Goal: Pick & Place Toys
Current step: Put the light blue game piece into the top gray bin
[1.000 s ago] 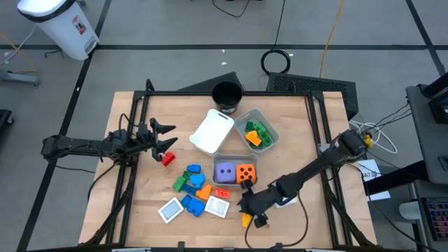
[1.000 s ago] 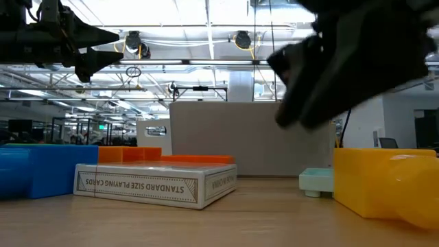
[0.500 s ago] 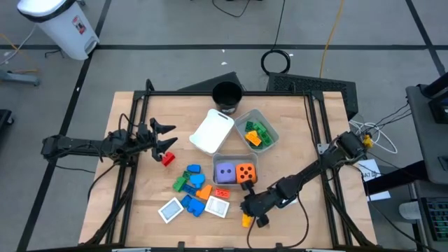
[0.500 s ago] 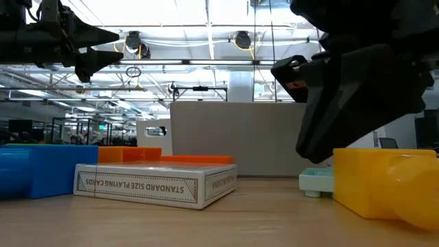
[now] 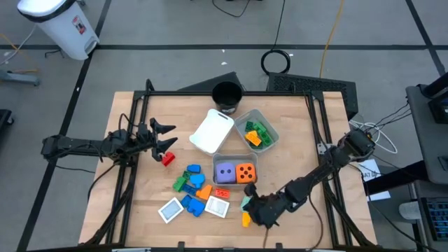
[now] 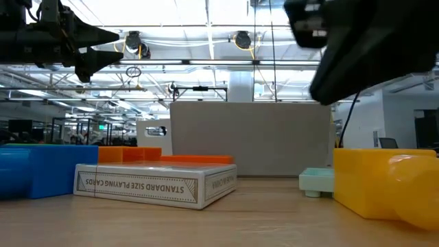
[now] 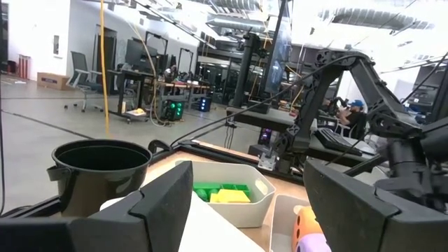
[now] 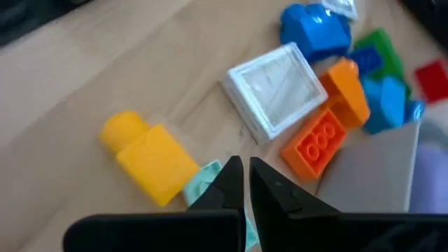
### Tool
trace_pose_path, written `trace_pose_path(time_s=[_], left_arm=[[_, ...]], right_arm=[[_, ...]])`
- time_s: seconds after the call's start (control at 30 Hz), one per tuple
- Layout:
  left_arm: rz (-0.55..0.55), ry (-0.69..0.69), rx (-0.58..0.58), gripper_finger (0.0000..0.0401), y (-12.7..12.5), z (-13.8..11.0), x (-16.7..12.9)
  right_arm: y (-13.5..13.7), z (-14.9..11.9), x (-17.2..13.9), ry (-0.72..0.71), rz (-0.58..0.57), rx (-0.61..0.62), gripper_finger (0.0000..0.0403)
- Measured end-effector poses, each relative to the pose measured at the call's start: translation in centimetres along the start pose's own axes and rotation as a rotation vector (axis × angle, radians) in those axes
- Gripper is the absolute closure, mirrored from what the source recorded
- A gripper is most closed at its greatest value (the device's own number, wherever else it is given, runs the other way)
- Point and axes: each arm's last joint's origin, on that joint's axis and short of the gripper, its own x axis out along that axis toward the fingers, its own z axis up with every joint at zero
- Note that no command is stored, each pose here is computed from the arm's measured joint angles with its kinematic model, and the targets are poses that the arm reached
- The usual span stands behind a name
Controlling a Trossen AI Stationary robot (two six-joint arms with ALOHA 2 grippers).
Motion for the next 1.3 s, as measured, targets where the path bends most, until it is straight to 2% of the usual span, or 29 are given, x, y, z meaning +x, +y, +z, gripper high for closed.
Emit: trace_pose_path(time_s=[0.17,0.43,0.63,0.83,1.03,1.3], left_arm=[[0.000,0.000,0.000,0.0123,0.0,0.0,0.0],[0.000,0.000,0.000,0.0123,0.0,0.0,0.0],[0.000,0.000,0.000,0.0123,0.0,0.0,0.0],[0.000,0.000,0.000,0.0123,0.0,0.0,0.0],[0.000,0.000,0.000,0.0123,0.0,0.0,0.0],[0.000,0.000,0.000,0.0123,0.0,0.0,0.0]], right_arm=[[1.1,-0.5,0.8,0.027,-0.006,-0.117,0.0402],[2.0,-1.7,2.6,0.122,-0.096,-0.286,0.0403],[2.0,-1.8,2.6,0.132,-0.081,-0.285,0.0403],[2.4,-2.2,2.6,0.146,0.016,-0.250,0.0403],[2.3,-2.6,2.3,0.192,0.006,-0.251,0.0403],[2.3,-3.2,-0.1,0.320,0.026,-0.089,0.0403]])
